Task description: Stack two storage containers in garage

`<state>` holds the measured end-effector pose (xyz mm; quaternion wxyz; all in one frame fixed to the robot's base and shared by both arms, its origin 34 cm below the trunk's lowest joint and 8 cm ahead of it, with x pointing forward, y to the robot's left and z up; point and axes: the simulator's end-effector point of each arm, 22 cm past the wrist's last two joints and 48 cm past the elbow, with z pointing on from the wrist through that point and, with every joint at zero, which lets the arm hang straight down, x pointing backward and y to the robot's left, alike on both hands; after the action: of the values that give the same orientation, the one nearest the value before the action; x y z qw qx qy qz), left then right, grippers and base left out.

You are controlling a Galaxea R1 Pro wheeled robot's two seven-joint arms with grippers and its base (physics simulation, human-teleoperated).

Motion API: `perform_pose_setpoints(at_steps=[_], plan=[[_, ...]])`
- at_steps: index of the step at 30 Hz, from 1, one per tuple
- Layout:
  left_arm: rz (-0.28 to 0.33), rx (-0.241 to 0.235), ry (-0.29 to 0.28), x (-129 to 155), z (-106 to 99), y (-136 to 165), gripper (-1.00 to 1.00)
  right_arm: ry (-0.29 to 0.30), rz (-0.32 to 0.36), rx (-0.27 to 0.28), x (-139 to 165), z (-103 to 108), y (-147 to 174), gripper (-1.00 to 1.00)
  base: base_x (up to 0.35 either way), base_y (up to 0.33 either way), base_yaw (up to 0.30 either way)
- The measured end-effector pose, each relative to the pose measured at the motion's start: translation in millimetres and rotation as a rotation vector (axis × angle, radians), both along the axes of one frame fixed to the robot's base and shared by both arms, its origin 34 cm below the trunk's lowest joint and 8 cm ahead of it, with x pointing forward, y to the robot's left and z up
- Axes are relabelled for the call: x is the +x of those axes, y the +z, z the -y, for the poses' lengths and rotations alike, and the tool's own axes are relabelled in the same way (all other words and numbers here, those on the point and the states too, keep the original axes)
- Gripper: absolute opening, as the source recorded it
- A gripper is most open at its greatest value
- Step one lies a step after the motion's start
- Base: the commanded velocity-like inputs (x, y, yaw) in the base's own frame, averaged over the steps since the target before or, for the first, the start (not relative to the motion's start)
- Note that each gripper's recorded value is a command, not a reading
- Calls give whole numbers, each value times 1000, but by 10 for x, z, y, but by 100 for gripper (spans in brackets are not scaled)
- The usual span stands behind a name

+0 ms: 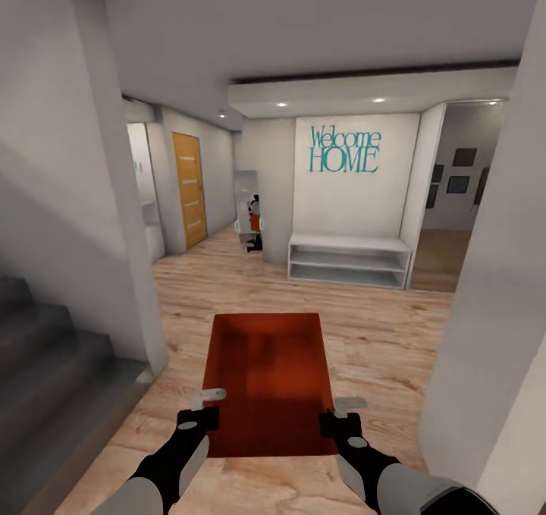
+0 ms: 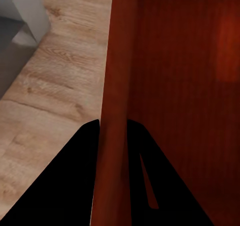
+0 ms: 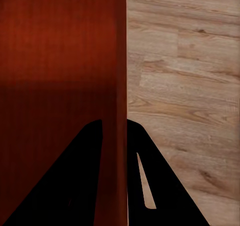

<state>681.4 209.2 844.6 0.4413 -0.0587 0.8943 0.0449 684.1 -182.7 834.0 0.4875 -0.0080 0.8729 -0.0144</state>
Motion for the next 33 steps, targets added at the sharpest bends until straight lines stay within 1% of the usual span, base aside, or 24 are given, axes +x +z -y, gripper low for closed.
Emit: perform_pose_setpoints(at_steps=[33], plan=[[1, 1, -1, 3, -3, 3, -100, -1, 1, 1, -1, -3, 1, -100, 322, 0, 0]])
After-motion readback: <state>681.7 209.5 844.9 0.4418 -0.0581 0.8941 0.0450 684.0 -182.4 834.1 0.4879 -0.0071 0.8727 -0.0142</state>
